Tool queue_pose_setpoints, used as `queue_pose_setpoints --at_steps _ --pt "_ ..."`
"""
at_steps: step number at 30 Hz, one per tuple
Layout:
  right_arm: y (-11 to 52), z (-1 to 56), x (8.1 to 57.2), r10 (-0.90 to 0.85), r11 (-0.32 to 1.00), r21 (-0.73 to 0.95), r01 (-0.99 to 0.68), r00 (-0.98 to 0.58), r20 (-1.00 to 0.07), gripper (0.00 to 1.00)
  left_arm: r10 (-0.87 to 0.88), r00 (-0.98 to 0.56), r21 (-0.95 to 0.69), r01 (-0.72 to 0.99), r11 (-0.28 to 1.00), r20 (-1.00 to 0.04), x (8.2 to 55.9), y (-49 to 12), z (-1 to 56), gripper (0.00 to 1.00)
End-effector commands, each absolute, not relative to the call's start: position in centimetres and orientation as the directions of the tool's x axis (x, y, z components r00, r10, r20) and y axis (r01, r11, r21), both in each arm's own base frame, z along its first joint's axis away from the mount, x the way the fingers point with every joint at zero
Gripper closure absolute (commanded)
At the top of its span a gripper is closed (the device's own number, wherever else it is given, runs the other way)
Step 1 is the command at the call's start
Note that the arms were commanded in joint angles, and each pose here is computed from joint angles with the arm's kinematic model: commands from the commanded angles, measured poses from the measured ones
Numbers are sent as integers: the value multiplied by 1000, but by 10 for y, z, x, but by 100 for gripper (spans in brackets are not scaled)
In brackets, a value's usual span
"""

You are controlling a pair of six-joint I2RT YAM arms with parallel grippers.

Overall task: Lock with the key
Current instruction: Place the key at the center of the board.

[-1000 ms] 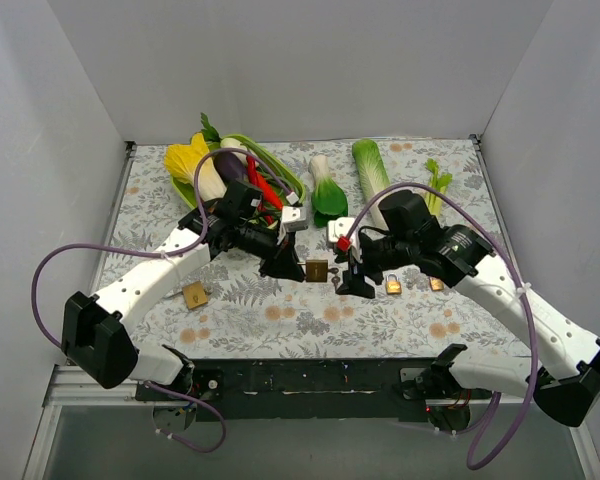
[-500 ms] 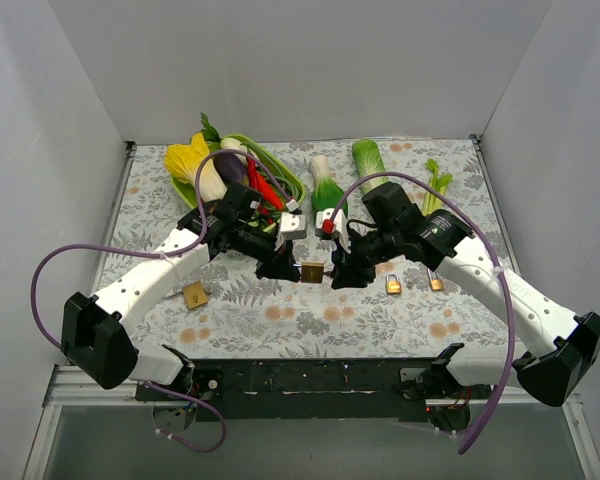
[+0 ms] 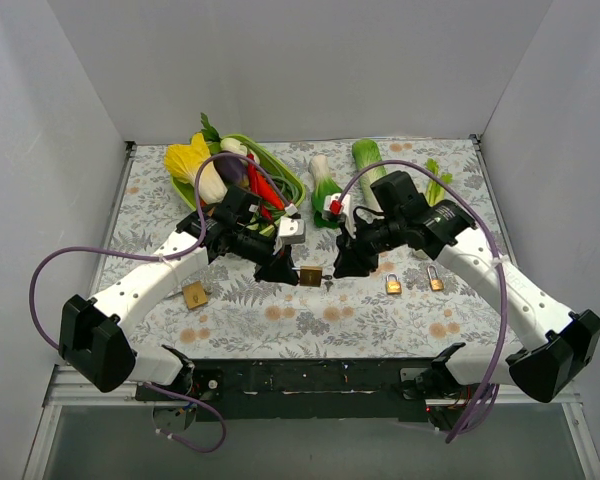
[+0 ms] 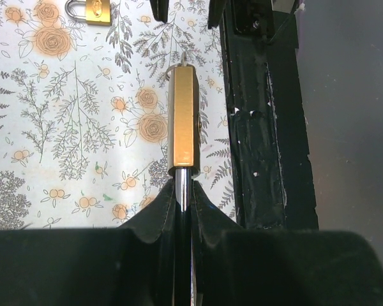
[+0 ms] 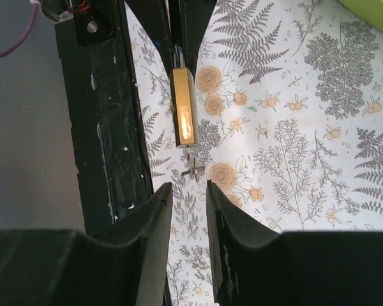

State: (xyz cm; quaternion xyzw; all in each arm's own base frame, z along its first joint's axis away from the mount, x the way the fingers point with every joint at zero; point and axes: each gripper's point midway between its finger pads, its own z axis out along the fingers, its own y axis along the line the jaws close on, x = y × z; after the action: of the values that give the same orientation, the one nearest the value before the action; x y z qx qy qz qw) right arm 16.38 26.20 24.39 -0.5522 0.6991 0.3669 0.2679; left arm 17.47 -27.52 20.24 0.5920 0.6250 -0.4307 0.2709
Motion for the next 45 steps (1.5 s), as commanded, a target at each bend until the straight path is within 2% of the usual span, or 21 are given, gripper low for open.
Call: queue_pose_setpoints --at_steps 1,12,16,17,18,22,34,36,38,39,40,43,45 --pt "272 257 162 -548 55 218 -974 -212 -809 65 412 -72 -141 980 -140 -908 170 -282 235 100" --pt "280 241 161 -603 22 232 -972 -198 -773 67 394 -78 -142 980 -136 -916 170 -284 243 100" --pt "278 235 160 -617 22 236 -971 -199 -762 80 391 -83 -145 981 -131 -917 170 -285 243 100" --pt "278 234 160 -617 21 232 -972 -195 -763 95 392 -81 -142 982 -128 -917 171 -285 243 100" --pt "277 232 160 -621 24 236 -972 -199 -758 99 391 -85 -145 981 -127 -916 171 -285 242 100" --pt "272 228 157 -629 44 243 -969 -215 -747 99 412 -97 -150 984 -98 -906 173 -282 234 100" --pt "223 200 165 -583 237 348 -907 -419 -696 99 492 -133 -180 982 -50 -860 176 -259 185 100" --pt "215 189 176 -537 341 392 -854 -519 -665 99 492 -146 -187 982 -36 -858 179 -256 182 100" --pt "209 186 200 -459 442 372 -816 -562 -688 99 487 -156 -193 981 -26 -859 182 -257 183 100" --pt "206 175 202 -408 512 419 -750 -641 -650 99 483 -160 -193 981 -20 -861 183 -258 185 100" --pt "198 169 211 -379 579 391 -716 -660 -649 99 478 -167 -197 980 -12 -862 184 -258 186 100" --pt "189 149 228 -277 686 381 -620 -706 -652 99 475 -175 -194 981 8 -863 185 -258 186 100" --pt "189 140 234 -244 706 384 -595 -713 -657 99 475 -179 -194 981 17 -862 182 -256 184 100"
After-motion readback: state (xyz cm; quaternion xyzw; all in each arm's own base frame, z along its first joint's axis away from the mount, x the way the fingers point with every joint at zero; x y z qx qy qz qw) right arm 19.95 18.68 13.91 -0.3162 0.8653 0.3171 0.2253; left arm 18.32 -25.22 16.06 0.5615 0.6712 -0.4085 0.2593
